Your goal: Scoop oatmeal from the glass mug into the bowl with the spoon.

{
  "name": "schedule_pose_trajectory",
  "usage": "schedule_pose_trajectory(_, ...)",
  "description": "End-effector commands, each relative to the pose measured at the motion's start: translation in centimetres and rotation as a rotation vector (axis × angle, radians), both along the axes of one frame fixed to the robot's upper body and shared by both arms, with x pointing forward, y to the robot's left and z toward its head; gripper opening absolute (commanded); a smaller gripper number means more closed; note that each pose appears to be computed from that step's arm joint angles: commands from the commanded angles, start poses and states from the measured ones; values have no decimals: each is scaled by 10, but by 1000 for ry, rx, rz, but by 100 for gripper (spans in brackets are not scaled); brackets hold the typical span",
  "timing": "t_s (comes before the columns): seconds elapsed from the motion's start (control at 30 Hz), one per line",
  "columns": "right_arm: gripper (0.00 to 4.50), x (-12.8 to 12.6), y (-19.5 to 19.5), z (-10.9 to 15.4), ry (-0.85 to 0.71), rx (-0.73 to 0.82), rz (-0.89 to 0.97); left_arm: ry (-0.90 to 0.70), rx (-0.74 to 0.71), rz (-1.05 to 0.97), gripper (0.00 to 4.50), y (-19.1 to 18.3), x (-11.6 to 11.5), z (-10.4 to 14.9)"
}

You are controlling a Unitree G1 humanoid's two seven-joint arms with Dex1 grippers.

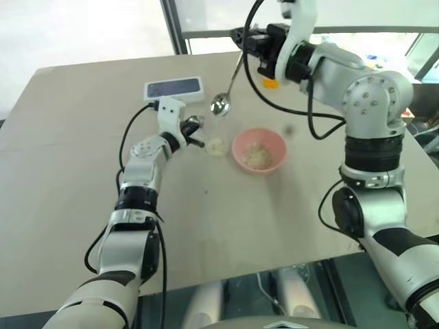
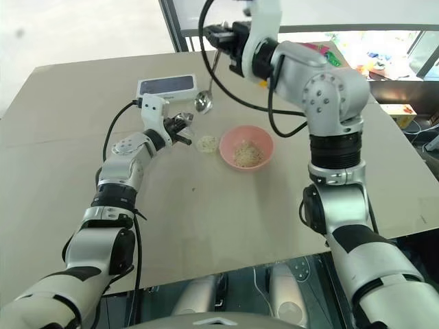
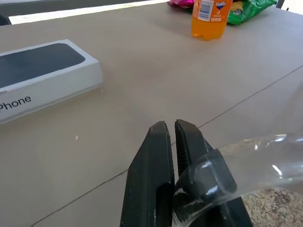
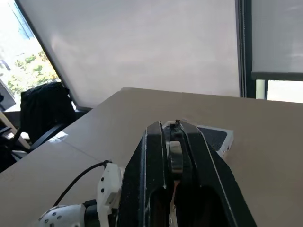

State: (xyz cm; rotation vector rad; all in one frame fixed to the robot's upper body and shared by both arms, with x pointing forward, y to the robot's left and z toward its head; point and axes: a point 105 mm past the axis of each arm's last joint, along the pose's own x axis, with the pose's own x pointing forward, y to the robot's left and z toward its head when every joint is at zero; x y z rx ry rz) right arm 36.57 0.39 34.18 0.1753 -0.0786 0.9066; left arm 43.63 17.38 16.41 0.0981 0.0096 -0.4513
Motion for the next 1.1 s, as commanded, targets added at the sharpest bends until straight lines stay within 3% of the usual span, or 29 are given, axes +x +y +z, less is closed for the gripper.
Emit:
schedule_pose_trajectory(0.03, 0, -1, 6, 3, -45, -1, 4, 10, 14, -7, 7, -3, -3, -4)
schedule_pose_trajectory(0.2, 0, 4, 19, -3, -40, 3, 29, 5, -1, -9, 7, -3, -4, 1)
schedule_pose_trajectory(0.47, 314, 18, 20, -4, -49, 47, -8, -5, 19, -8, 0, -4, -5, 2)
schedule_pose_trajectory(0.7, 314, 21, 16, -5, -49, 63, -17, -21, 15, -3, 0, -2, -4, 5)
schedule_pose_trajectory(0.83, 322, 21, 16, -8, -47, 65, -18, -33, 19, -3, 152, -1, -3, 7)
schedule_pose_trajectory(1.1, 322, 21, 12, -9, -45, 72, -27, -33, 35, 0, 152, 4, -7, 7)
